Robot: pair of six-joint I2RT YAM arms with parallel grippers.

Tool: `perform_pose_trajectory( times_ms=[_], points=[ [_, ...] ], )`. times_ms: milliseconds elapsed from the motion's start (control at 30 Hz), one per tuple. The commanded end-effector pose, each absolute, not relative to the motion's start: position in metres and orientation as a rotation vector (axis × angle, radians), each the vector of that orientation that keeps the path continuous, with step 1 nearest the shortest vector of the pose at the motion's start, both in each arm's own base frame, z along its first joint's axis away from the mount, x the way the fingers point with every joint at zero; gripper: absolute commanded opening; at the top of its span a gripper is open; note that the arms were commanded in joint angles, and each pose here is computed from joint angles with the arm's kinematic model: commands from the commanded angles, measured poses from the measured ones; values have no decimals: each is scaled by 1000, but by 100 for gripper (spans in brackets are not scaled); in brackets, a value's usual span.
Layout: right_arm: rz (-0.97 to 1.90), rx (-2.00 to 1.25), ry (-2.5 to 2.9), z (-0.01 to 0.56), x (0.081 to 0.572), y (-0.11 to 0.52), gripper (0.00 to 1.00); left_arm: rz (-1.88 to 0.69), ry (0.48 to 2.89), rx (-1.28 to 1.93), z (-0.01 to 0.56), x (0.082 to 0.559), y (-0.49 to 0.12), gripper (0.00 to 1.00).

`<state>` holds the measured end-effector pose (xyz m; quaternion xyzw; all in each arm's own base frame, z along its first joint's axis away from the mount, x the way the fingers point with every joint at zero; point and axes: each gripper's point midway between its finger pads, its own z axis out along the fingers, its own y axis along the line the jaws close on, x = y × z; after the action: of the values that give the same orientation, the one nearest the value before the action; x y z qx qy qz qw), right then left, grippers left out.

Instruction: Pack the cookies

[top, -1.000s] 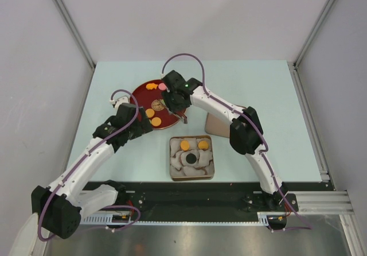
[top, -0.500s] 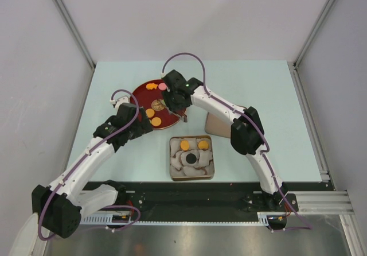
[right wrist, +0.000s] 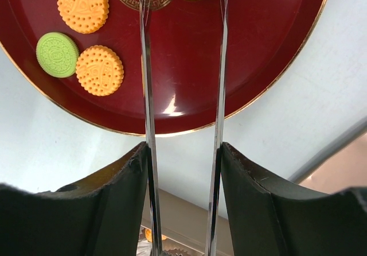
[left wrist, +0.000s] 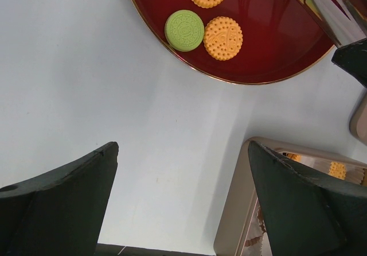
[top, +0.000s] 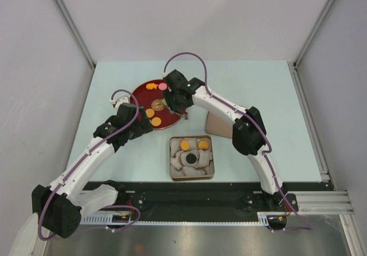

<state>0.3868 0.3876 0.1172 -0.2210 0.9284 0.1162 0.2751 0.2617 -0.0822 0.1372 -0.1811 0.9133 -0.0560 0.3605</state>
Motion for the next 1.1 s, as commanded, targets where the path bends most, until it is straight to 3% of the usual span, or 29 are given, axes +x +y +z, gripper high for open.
perform_pose_trajectory(
  times_ms=[0, 633, 800, 1067],
  points=[
    [340, -549, 2411, 156, 396, 382, 56, -152, 2333, -480, 139, 266, -82, 100],
    [351, -640, 2484, 121, 385, 397, 51, -153, 2340, -477, 138, 265, -82, 100],
    [342, -634, 2488, 121, 384, 396, 41, -153, 2340, -477, 137, 264, -82, 100],
    [333, -583, 2399, 173, 384, 381, 36, -159, 2335, -476, 139, 265, -82, 100]
  ],
)
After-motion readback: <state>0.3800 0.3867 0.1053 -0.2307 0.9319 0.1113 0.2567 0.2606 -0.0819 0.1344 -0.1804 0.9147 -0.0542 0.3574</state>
